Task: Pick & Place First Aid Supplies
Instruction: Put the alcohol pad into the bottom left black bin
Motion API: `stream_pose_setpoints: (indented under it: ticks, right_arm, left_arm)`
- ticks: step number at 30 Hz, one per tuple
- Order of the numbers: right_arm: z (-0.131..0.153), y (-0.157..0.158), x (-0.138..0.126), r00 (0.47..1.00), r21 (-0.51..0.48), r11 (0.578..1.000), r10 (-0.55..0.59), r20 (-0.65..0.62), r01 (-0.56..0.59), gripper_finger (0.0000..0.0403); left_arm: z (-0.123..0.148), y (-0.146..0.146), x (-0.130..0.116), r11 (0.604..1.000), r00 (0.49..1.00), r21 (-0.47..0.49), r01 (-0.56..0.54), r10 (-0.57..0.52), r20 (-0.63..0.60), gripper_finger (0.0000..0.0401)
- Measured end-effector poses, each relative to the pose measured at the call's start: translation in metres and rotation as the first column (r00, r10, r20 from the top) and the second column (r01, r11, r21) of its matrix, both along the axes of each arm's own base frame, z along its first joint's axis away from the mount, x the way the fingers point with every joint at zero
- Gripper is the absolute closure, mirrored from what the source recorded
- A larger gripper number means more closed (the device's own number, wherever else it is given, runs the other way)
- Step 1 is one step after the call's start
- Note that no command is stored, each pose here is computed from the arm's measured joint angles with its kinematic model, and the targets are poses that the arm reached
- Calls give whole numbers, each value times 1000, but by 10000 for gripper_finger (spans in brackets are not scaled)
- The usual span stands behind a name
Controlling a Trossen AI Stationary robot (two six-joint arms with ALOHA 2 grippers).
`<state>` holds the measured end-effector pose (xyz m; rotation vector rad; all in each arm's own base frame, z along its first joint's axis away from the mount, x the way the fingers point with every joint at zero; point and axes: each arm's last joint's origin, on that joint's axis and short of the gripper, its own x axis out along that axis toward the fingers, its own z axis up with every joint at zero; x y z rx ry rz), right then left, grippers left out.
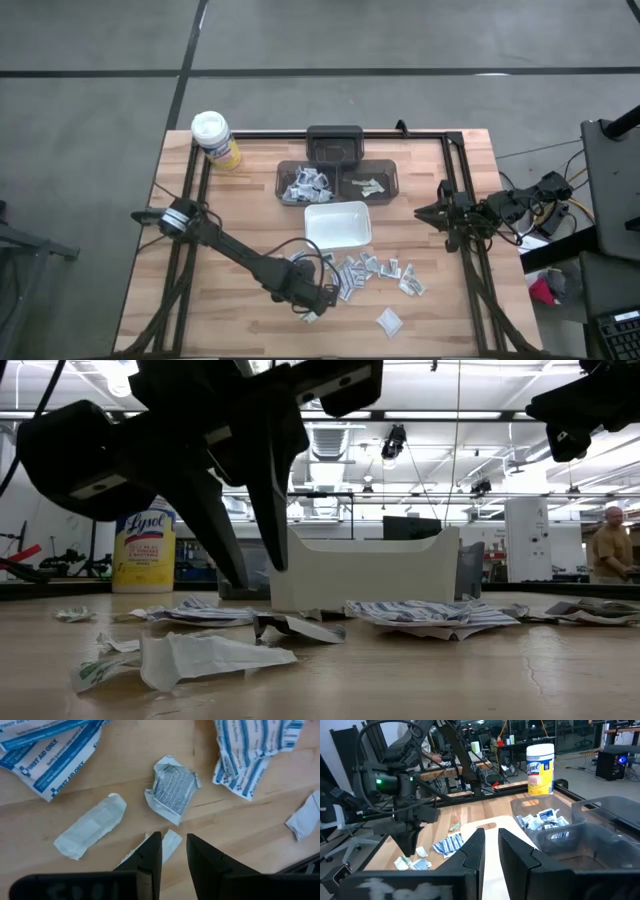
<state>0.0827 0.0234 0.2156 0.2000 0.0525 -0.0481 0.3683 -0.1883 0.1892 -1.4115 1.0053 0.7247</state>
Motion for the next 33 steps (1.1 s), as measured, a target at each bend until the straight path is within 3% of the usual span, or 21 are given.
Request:
stream_pose_setpoints:
  ticks: [33]
  right_arm:
    - [0, 0, 0, 1000, 0, 1000, 0, 1, 0, 351]
  left_arm:
    - [-4, -2, 2, 1000, 1000, -9, -12, 13, 19, 318]
